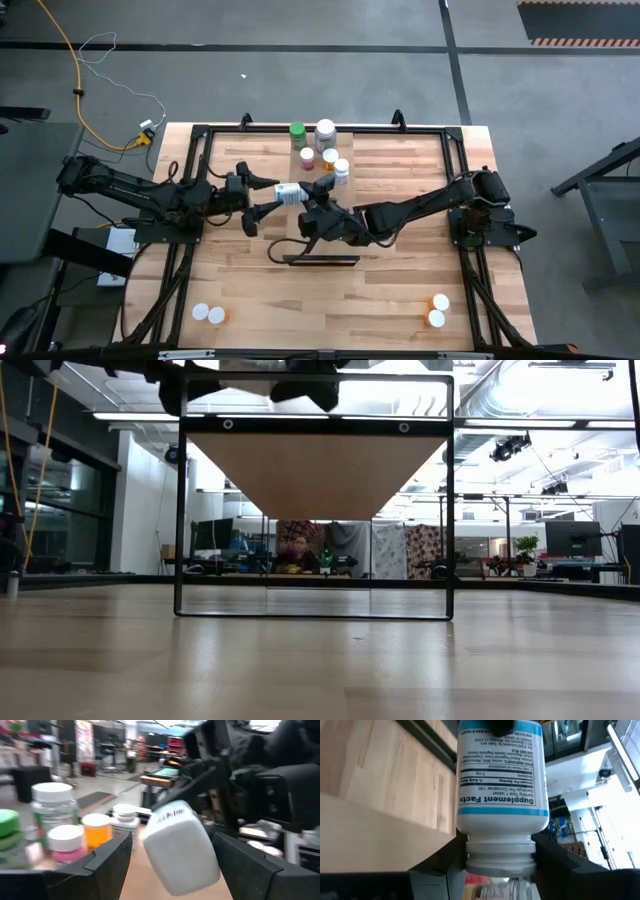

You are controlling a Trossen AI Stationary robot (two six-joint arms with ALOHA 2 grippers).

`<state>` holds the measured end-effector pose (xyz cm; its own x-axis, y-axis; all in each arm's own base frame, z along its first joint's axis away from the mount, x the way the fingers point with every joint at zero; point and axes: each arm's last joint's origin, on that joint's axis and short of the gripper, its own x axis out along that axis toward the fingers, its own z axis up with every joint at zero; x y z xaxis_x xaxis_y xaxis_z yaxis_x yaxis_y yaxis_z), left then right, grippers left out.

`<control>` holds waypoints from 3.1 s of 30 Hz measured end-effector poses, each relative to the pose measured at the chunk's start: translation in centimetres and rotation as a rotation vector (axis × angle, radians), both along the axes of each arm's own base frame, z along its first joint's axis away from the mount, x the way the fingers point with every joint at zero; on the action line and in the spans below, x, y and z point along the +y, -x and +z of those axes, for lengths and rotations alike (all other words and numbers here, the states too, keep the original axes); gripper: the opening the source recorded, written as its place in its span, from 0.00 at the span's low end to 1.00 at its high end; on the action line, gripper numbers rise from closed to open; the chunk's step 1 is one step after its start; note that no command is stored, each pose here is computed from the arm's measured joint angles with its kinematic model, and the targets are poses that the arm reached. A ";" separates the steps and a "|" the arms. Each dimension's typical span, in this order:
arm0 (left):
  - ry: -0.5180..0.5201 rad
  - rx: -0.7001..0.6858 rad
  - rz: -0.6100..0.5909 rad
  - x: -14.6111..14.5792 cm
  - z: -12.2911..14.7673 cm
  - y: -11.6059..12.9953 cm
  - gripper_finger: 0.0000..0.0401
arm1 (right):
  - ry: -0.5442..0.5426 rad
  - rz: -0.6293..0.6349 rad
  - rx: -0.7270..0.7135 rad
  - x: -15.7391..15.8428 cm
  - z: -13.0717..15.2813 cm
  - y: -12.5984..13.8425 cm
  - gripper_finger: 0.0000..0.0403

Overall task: Pick and place medicine bottles onto shelf by color
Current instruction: Put the pill bottle on the shelf

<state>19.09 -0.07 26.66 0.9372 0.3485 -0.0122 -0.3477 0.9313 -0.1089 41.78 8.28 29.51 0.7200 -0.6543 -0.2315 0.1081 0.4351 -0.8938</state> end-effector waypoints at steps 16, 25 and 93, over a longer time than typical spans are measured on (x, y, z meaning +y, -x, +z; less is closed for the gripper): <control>0.031 -0.043 -0.055 -0.1 0.3 0.0 0.58 | -0.013 0.039 -0.033 0.0 0.4 -0.2 0.42; 0.019 -0.040 -0.041 0.1 0.3 0.0 0.38 | -0.011 0.031 -0.035 0.0 0.4 -0.2 0.49; -0.100 -0.380 -0.138 0.1 -0.2 3.1 0.38 | -1.085 0.507 -0.499 -7.1 7.0 1.2 0.59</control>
